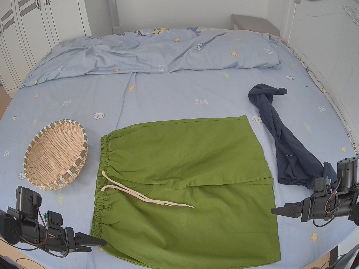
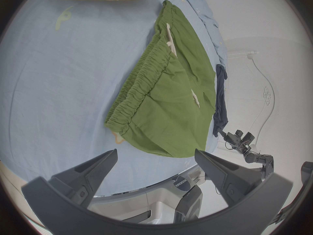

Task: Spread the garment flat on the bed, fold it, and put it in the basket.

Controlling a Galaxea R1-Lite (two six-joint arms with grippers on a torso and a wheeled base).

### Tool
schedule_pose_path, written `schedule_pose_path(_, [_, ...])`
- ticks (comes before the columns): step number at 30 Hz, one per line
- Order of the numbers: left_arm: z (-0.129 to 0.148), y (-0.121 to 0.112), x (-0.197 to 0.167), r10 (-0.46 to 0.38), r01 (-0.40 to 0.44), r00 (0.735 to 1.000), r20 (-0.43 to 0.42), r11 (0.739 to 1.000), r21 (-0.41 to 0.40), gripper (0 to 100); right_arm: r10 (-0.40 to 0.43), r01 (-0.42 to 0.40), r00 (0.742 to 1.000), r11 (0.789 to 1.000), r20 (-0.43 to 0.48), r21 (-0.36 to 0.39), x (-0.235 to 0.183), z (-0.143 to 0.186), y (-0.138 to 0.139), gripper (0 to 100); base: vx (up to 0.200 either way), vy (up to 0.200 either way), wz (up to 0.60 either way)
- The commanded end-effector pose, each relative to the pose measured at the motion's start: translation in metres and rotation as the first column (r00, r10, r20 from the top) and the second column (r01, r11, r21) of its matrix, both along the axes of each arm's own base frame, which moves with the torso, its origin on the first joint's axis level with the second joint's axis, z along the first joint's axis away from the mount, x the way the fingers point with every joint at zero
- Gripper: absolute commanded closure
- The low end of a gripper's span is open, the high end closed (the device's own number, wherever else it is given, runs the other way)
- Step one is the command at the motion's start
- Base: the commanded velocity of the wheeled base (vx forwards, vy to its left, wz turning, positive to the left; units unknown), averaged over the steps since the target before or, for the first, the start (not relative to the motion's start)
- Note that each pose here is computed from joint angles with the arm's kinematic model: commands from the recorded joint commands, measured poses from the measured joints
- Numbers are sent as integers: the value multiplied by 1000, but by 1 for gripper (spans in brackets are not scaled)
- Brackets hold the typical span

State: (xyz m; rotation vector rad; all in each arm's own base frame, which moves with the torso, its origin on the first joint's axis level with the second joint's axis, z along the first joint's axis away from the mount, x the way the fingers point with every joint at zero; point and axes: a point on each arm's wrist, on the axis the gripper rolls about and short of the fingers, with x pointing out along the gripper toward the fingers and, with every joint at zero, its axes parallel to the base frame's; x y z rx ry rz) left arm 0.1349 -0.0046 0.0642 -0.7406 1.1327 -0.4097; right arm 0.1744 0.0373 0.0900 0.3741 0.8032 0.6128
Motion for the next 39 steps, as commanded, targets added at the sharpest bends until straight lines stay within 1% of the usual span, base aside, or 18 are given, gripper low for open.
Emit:
schedule_pose_path(1, [-11, 2, 4, -5, 5, 998, -58, 1000, 5, 0, 0, 0, 1000, 1000, 2, 0, -2, 0, 0, 0, 0, 0, 0])
schedule_pose_path(3, [-15, 3, 7, -18, 19, 997, -71, 1000, 18, 0, 0, 0, 1000, 1000, 2, 0, -2, 0, 0, 0, 0, 0, 0])
schedule_pose_path(5, [-22, 8, 13, 2, 1, 995, -96, 999, 38, 0, 0, 0, 1000, 1000, 5, 1, -1, 1, 0, 0, 0, 0, 0])
schedule_pose_path(7, [-25, 12, 18, 12, -8, 995, -99, 999, 42, 0, 0, 0, 1000, 1000, 3, 0, -1, 0, 0, 0, 0, 0, 0])
schedule_pose_path(11, [-28, 15, 20, 0, 5, 996, -92, 999, 50, 0, -1, 1, 1000, 1000, 2, 0, -1, 0, 0, 0, 0, 0, 0])
schedule_pose_path(24, [-22, 15, 38, -7, 9, 999, -50, 999, 42, 0, -7, 7, 1000, 1000, 9, 1, -1, 1, -1, 0, 0, 0, 0])
schedule_pose_path(28, [-25, 16, 42, -9, 11, 999, -53, 999, 41, 0, -9, 9, 1000, 1000, 9, 1, -1, 1, -2, 0, 0, 0, 0])
schedule_pose_path(34, [-28, 16, 50, -11, 12, 1000, -27, 999, 47, 0, -8, 8, 1000, 1000, 7, 2, 0, 0, -2, 0, 0, 0, 0])
schedule_pose_path(39, [-30, 11, 56, -42, 43, 999, -22, 998, 47, 0, -10, 10, 1000, 1000, 6, 1, -1, 0, -2, 0, 0, 0, 0])
